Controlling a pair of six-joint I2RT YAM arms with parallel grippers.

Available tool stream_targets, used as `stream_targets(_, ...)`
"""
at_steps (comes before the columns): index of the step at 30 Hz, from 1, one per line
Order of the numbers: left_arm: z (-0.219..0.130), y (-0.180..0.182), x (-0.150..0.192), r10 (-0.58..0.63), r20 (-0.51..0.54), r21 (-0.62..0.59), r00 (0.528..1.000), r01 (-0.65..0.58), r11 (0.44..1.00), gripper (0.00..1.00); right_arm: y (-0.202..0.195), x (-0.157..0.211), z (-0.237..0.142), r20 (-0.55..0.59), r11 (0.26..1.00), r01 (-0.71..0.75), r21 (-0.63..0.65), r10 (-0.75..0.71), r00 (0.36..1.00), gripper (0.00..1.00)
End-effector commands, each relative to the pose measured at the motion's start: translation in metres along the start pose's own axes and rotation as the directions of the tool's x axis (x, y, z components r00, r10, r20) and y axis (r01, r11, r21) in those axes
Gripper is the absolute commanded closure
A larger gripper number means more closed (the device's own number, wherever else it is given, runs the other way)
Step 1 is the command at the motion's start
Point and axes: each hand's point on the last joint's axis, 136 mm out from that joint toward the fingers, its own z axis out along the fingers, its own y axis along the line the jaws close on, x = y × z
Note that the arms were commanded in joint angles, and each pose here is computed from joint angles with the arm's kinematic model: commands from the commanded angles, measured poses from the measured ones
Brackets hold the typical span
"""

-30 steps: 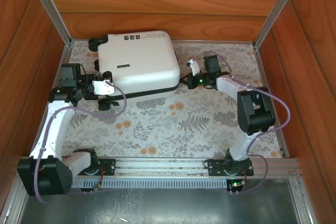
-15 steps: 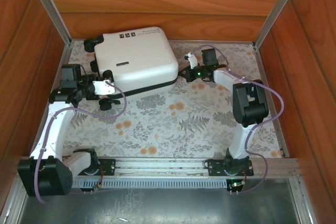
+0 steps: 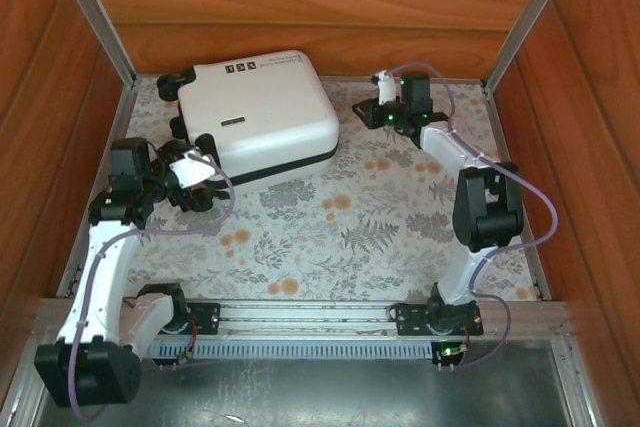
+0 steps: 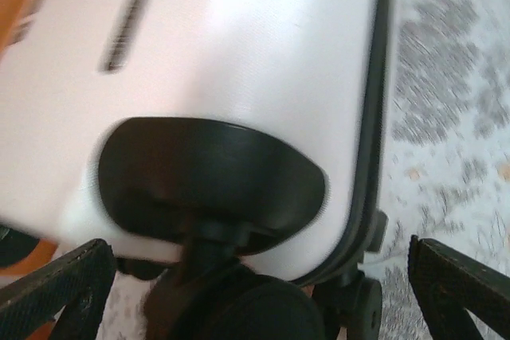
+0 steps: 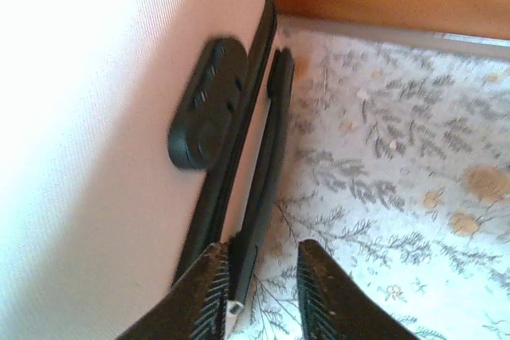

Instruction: Pack the luggage

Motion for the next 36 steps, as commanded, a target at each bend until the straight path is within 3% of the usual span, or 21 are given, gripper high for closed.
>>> stream_targets(1, -0.034, 0.073, -0.021, -0.460, 0.142, -0.312, 0.877, 0.480, 0.820, 0.00, 0.006, -0.025, -0.004, 0.017, 0.997, -0.069, -0.024, 0.070, 0.997, 0.75)
stream_targets(2, -0.049, 0.095, -0.014, -0.562, 0.170, -0.416, 0.809, 0.576, 0.704, 0.00, 0.008, -0.028, 0.001, -0.001, 0.995, -0.088, -0.053, 0.088, 0.996, 0.76)
stream_targets(4, -0.068, 0.117, -0.002, -0.683, 0.149, -0.533, 0.715, 0.640, 0.553, 0.00, 0.012, -0.033, 0.009, -0.038, 0.986, -0.133, -0.100, 0.130, 0.991, 0.77)
stream_targets(7, -0.088, 0.139, 0.039, -0.851, 0.056, -0.741, 0.522, 0.593, 0.315, 0.00, 0.015, -0.035, 0.021, -0.074, 0.968, -0.191, -0.161, 0.181, 0.981, 0.79)
stream_targets(12, -0.063, 0.138, 0.066, -0.963, -0.078, -0.788, 0.258, 0.576, 0.218, 0.07, 0.022, -0.033, 0.032, -0.119, 0.943, -0.250, -0.220, 0.229, 0.966, 0.82)
stream_targets(16, -0.034, 0.129, 0.082, -0.984, -0.121, -0.779, 0.129, 0.602, 0.174, 0.16, 0.030, -0.023, 0.040, -0.182, 0.921, -0.299, -0.248, 0.259, 0.949, 0.84)
stream_targets(21, 0.017, 0.098, 0.097, -0.969, -0.246, -0.709, -0.017, 0.685, 0.168, 0.28, 0.061, -0.017, 0.046, -0.237, 0.896, -0.301, -0.325, 0.231, 0.944, 0.86)
stream_targets(24, 0.037, 0.094, 0.101, -0.955, -0.294, -0.693, -0.045, 0.698, 0.180, 0.29, 0.086, -0.010, 0.043, -0.253, 0.885, -0.262, -0.385, 0.172, 0.952, 0.87)
stream_targets(29, 0.059, 0.107, 0.100, -0.935, -0.353, -0.667, -0.034, 0.710, 0.226, 0.30, 0.121, 0.011, 0.035, -0.276, 0.858, -0.241, -0.453, 0.122, 0.953, 0.88)
stream_targets(32, 0.074, 0.113, 0.095, -0.915, -0.402, -0.642, -0.019, 0.719, 0.267, 0.31, 0.145, 0.030, 0.028, -0.301, 0.845, -0.228, -0.484, 0.084, 0.950, 0.89)
stream_targets(36, 0.100, 0.119, 0.081, -0.883, -0.468, -0.598, 0.045, 0.719, 0.354, 0.32, 0.183, 0.053, 0.014, -0.304, 0.832, -0.171, -0.527, 0.003, 0.953, 0.89)
